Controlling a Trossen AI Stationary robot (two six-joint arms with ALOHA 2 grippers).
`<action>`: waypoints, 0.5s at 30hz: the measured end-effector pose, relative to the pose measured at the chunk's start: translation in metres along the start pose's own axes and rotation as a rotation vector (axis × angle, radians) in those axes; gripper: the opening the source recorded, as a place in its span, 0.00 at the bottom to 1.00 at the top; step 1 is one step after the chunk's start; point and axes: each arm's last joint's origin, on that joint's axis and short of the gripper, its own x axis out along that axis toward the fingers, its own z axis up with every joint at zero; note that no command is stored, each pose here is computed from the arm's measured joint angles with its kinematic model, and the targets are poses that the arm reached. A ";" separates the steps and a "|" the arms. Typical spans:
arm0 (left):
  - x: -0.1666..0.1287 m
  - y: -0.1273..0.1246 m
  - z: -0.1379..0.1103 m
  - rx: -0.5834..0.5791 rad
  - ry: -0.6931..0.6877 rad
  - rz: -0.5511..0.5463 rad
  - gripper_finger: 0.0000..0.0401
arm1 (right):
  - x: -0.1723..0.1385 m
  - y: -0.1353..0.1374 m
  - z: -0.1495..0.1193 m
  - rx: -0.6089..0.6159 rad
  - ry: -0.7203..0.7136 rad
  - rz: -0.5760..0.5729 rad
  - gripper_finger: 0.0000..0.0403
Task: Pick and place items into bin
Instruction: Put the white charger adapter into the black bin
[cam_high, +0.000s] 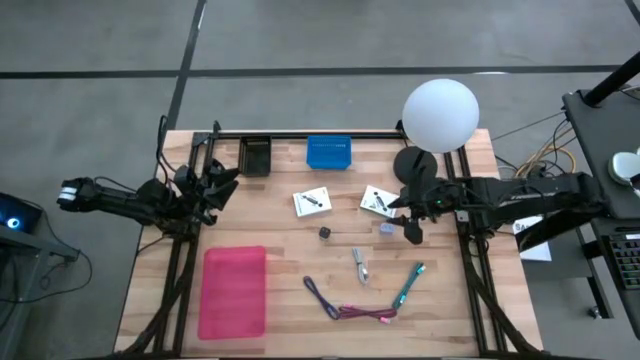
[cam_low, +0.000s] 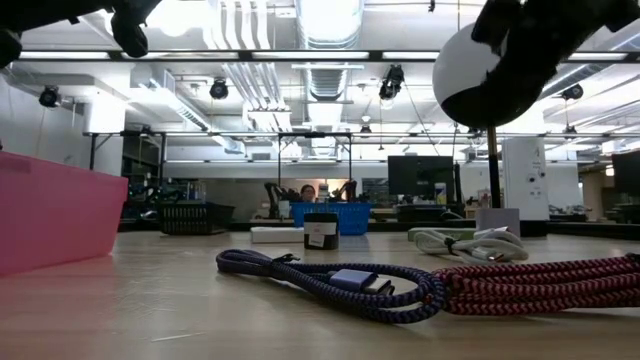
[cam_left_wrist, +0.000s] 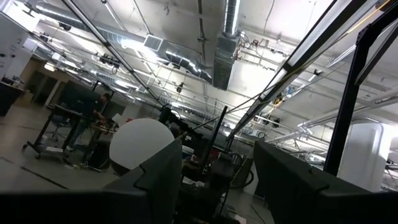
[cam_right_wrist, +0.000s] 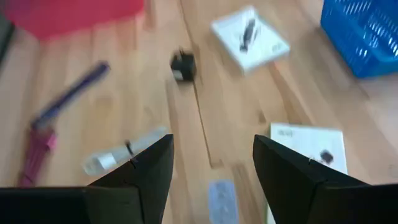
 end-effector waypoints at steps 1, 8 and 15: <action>0.000 0.000 0.000 0.000 0.000 0.000 0.46 | 0.003 0.000 -0.002 -0.007 0.028 -0.004 0.51; -0.001 0.000 -0.001 0.000 0.002 0.002 0.46 | 0.026 -0.001 -0.010 -0.026 0.176 -0.013 0.51; 0.000 0.001 -0.001 -0.001 0.004 0.002 0.46 | 0.051 -0.001 -0.019 -0.072 0.303 -0.022 0.51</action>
